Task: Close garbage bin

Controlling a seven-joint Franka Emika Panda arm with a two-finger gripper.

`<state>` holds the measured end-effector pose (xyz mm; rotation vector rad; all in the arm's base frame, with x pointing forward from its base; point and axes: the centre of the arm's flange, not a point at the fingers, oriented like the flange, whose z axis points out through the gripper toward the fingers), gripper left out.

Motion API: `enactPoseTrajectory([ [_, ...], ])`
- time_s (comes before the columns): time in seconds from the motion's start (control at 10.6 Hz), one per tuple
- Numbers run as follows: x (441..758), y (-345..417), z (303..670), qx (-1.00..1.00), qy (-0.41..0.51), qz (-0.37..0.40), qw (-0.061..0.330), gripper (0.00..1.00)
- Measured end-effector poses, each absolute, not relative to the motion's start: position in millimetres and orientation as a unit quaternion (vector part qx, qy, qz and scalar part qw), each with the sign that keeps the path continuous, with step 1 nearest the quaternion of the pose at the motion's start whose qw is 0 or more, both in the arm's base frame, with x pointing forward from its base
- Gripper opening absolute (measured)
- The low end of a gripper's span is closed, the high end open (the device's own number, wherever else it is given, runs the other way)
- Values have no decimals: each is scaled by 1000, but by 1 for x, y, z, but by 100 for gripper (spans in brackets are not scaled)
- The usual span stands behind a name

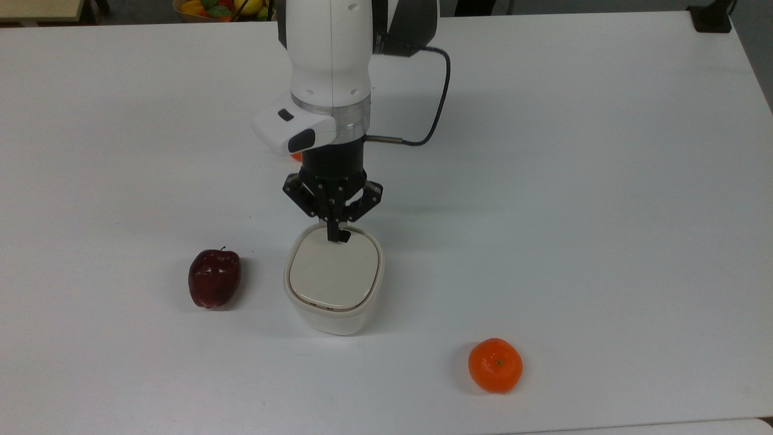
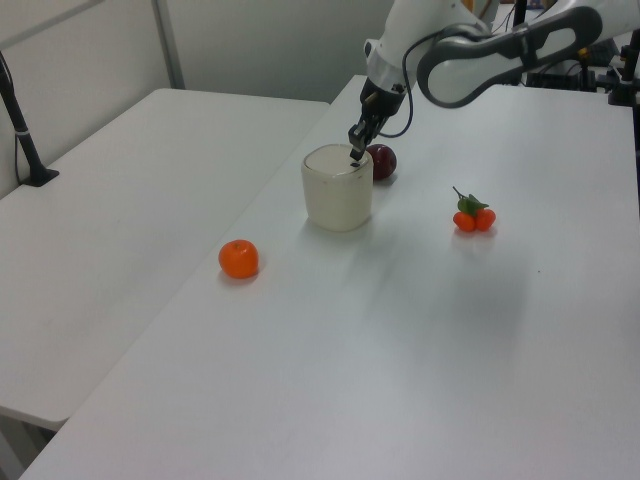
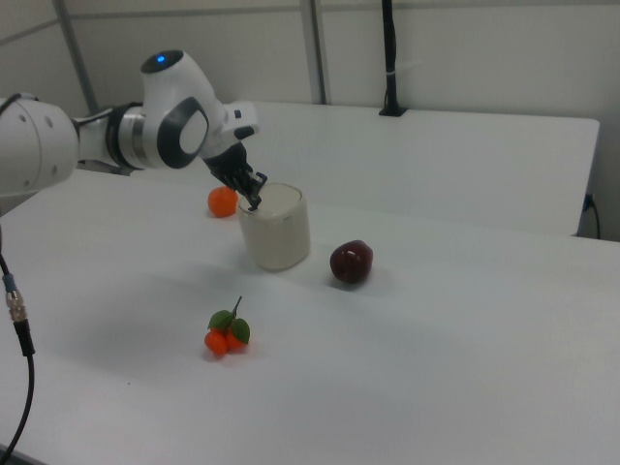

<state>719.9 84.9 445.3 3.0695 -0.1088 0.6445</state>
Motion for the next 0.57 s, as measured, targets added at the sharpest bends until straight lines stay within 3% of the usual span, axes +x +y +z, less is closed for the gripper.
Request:
enactPoseTrajectory([
  [0.57, 649, 68, 555, 994, 21, 98, 35, 1],
])
